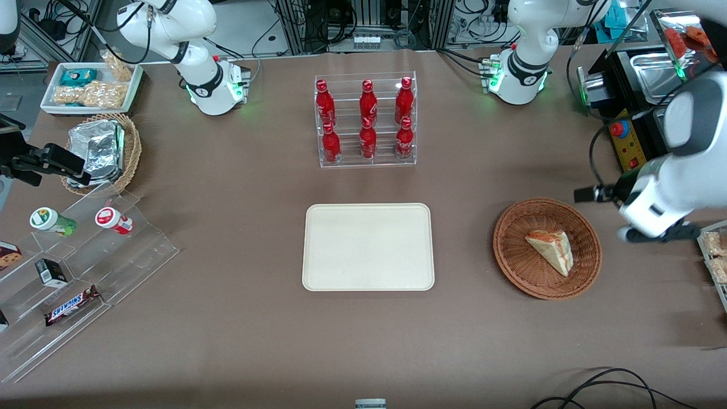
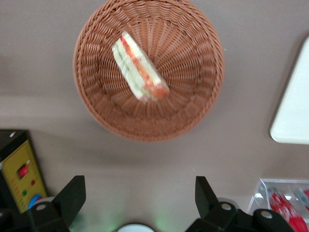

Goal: Place sandwich from basket to tray
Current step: 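Move the left gripper over the sandwich in the wicker basket, then lower the left gripper and close it on the wrapped sandwich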

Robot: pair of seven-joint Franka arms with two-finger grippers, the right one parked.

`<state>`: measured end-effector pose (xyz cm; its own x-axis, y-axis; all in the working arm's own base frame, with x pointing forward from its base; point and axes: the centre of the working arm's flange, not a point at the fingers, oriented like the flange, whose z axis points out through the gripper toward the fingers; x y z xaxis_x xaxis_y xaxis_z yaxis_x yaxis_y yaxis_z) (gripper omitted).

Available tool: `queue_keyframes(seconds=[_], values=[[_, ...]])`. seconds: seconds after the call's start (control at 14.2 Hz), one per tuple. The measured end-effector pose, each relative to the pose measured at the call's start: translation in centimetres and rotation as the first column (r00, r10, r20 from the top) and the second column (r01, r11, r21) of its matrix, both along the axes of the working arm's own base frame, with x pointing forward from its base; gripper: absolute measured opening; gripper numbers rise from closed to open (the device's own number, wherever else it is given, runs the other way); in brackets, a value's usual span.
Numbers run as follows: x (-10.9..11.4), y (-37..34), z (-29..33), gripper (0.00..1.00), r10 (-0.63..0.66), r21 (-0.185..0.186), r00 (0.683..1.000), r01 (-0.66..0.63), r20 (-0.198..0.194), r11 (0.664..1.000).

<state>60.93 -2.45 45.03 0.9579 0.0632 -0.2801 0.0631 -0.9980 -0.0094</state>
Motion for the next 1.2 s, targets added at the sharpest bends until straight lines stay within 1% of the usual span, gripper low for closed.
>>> queue_keyframes(seconds=[0.07,0.21,0.35,0.49,0.64,0.78,0.92,0.99,1.06,1.13,1.2], values=[[0.3,0.0,-2.5,1.00,0.010,0.002,1.000,-0.010,0.007,1.000],[0.5,0.1,-6.5,1.00,0.103,0.025,0.994,-0.104,0.028,0.994],[0.9,0.2,-9.2,1.00,0.213,0.064,0.976,-0.216,0.048,0.974],[1.4,0.3,-10.7,1.00,0.304,0.103,0.949,-0.311,0.078,0.945],[1.9,0.3,-12.1,1.00,0.413,0.126,0.904,-0.426,0.111,0.896],[2.1,0.2,-14.1,1.00,0.484,0.127,0.864,-0.501,0.139,0.856],[1.6,0.1,-16.7,1.00,0.534,0.114,0.828,-0.555,0.171,0.824],[1.1,0.1,-18.0,1.00,0.564,0.102,0.804,-0.587,0.191,0.803],[0.7,0.1,-19.2,0.98,0.601,0.092,0.771,-0.627,0.209,0.773],[0.2,0.1,-20.1,0.96,0.640,0.090,0.737,-0.668,0.217,0.739],[-0.1,0.1,-20.8,0.85,0.663,0.093,0.716,-0.692,0.218,0.716]])
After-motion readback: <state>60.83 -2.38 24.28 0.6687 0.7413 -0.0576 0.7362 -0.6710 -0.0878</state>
